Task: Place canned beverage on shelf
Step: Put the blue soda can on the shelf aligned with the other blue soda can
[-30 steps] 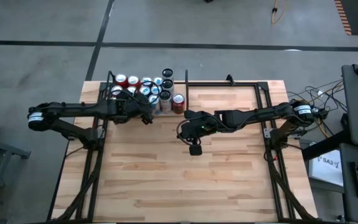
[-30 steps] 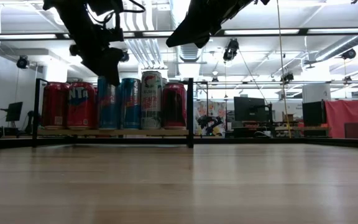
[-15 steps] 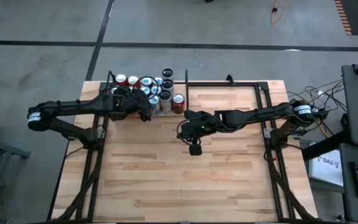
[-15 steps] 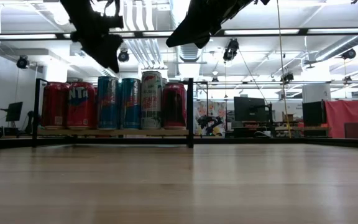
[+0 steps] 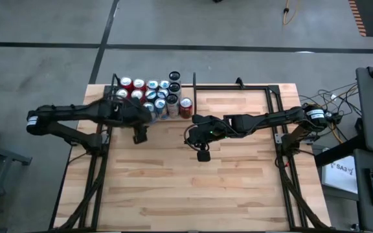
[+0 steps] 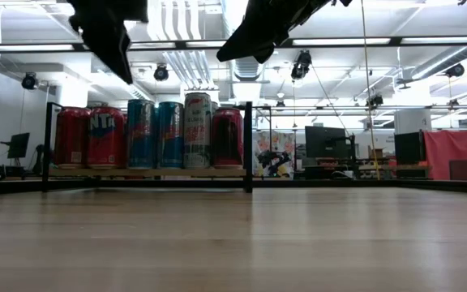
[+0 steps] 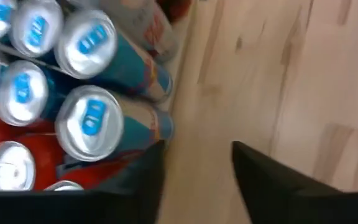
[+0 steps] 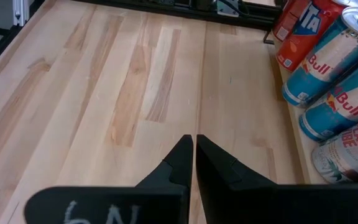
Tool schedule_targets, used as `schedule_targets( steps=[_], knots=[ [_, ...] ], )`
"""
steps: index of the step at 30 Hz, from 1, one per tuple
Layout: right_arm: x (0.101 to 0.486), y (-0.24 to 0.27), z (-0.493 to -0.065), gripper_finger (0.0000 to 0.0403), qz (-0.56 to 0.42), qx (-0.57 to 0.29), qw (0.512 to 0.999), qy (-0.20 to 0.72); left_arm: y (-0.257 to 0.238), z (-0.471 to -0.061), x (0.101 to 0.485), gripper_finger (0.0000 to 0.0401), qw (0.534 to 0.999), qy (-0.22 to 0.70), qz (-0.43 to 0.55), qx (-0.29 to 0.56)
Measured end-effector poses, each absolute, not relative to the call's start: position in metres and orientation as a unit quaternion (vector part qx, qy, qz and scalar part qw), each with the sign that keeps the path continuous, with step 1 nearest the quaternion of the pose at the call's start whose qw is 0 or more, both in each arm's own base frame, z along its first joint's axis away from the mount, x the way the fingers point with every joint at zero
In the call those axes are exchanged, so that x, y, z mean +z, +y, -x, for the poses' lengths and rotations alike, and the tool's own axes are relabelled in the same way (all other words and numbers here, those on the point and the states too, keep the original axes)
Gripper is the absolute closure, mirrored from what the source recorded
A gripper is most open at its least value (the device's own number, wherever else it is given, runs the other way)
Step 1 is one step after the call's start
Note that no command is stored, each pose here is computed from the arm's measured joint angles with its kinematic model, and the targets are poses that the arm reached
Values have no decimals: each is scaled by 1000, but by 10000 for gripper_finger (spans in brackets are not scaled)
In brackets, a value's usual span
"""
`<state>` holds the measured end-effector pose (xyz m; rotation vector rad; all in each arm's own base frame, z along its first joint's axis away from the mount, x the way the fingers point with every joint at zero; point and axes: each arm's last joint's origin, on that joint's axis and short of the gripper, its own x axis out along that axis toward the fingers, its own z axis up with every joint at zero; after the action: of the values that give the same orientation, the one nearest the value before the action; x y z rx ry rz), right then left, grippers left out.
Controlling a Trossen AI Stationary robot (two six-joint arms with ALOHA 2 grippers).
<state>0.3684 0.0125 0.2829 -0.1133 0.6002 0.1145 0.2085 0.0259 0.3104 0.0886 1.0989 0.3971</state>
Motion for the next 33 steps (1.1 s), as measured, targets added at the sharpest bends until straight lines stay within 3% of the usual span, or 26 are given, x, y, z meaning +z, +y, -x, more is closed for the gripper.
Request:
schedule_targets(
  steps=[5,7,11,17,33],
  knots=[
    [283,12,-368,394,58,57,952,295,30,-207,279,366,817,541,-41,194],
    [283,12,-368,394,59,57,952,295,35,-207,272,389,816,539,-33,205],
    [283,12,-368,394,59,57,952,295,41,-207,269,377,811,532,-46,241],
    [283,12,-368,394,59,57,952,295,51,-209,270,398,814,520,-54,252],
    [283,12,-368,394,59,57,952,295,64,-213,274,401,825,496,-68,263]
  ],
)
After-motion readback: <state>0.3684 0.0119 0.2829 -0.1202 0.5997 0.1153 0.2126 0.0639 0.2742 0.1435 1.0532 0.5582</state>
